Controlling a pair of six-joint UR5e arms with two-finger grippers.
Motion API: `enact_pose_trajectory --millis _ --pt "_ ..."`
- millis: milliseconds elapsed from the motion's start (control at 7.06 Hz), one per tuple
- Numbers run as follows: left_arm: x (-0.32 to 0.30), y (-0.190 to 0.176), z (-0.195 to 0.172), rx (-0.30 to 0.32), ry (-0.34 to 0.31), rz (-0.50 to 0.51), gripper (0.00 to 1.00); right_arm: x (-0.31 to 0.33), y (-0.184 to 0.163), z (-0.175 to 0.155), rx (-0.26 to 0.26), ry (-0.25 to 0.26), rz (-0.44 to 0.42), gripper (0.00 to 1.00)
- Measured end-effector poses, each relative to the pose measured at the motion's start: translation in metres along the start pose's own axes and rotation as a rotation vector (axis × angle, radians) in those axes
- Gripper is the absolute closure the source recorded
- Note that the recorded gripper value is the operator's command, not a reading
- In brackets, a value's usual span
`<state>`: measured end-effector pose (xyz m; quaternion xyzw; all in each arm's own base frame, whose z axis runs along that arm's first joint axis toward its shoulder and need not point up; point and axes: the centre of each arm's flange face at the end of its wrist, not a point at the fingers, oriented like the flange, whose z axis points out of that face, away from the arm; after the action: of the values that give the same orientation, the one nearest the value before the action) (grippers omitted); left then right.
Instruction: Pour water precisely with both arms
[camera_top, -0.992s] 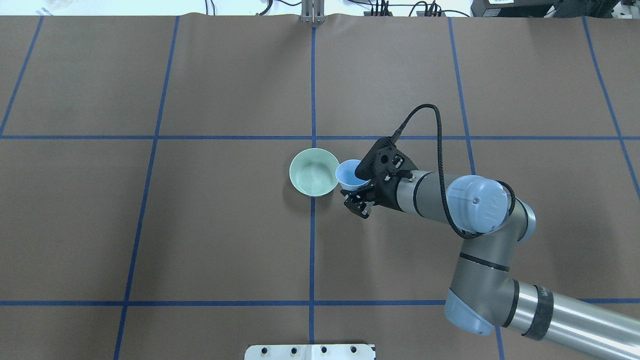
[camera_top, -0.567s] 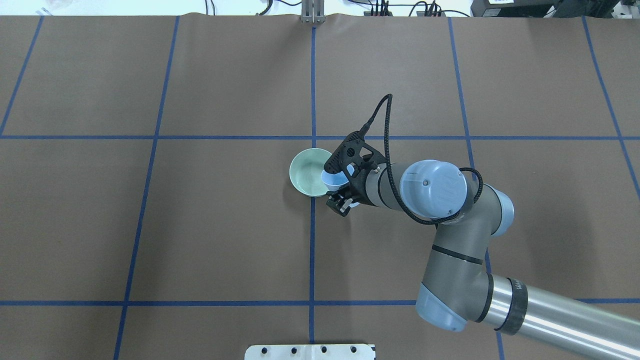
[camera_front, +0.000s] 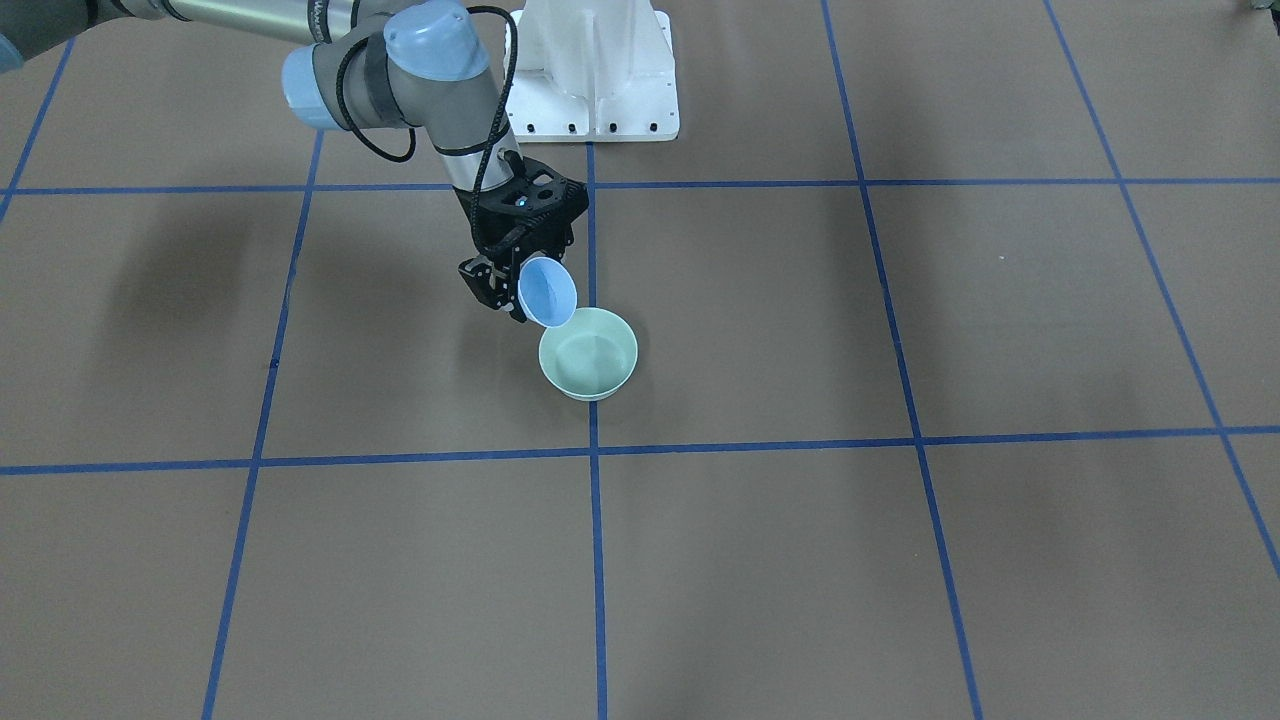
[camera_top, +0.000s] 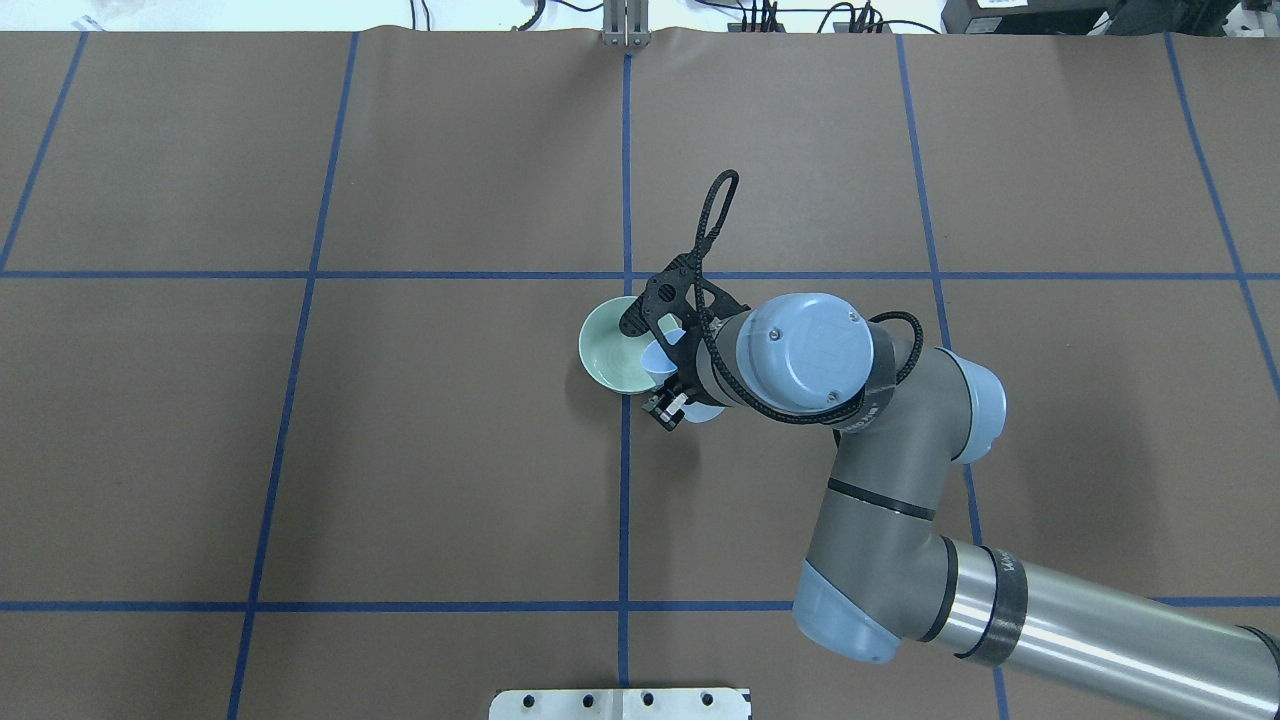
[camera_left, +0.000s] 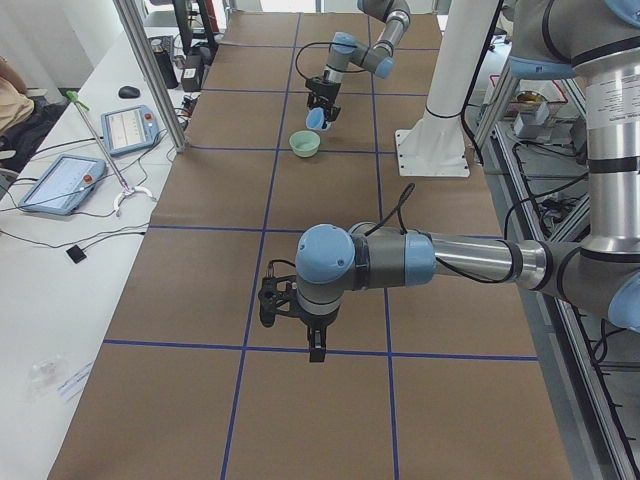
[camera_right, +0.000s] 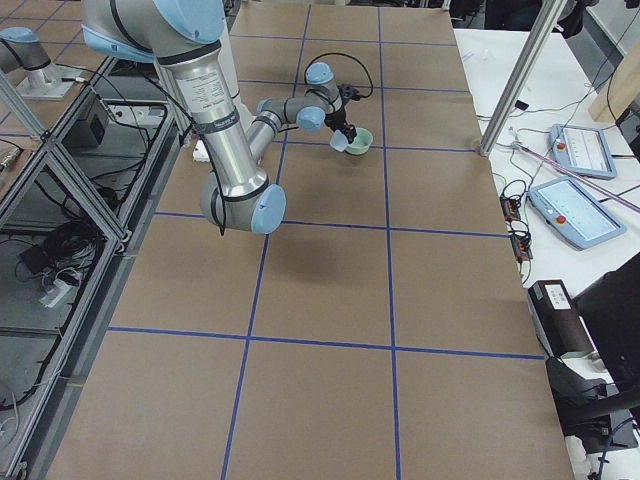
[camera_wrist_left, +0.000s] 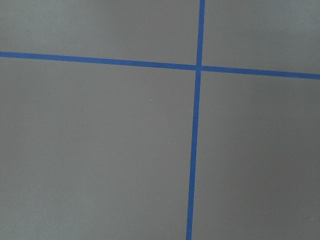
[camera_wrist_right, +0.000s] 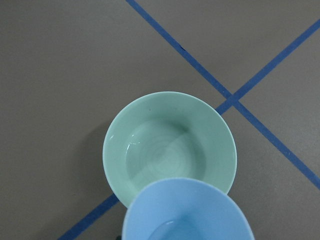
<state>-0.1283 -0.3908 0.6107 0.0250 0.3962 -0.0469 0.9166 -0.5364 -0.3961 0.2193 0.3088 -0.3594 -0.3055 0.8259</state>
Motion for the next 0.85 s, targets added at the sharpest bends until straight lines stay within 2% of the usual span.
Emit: enact_pose_trajectory --millis 283,850 --pt "-0.001 0.001 0.001 -0.003 0.0 -0.003 0.0 -0.011 -0.016 -0.008 -0.084 0.013 0.043 1.0" --pt "-0.003 0.001 0.003 -0.007 0.0 -0.005 0.0 -0.019 -0.039 -0.021 -0.208 0.05 0.082 1.0"
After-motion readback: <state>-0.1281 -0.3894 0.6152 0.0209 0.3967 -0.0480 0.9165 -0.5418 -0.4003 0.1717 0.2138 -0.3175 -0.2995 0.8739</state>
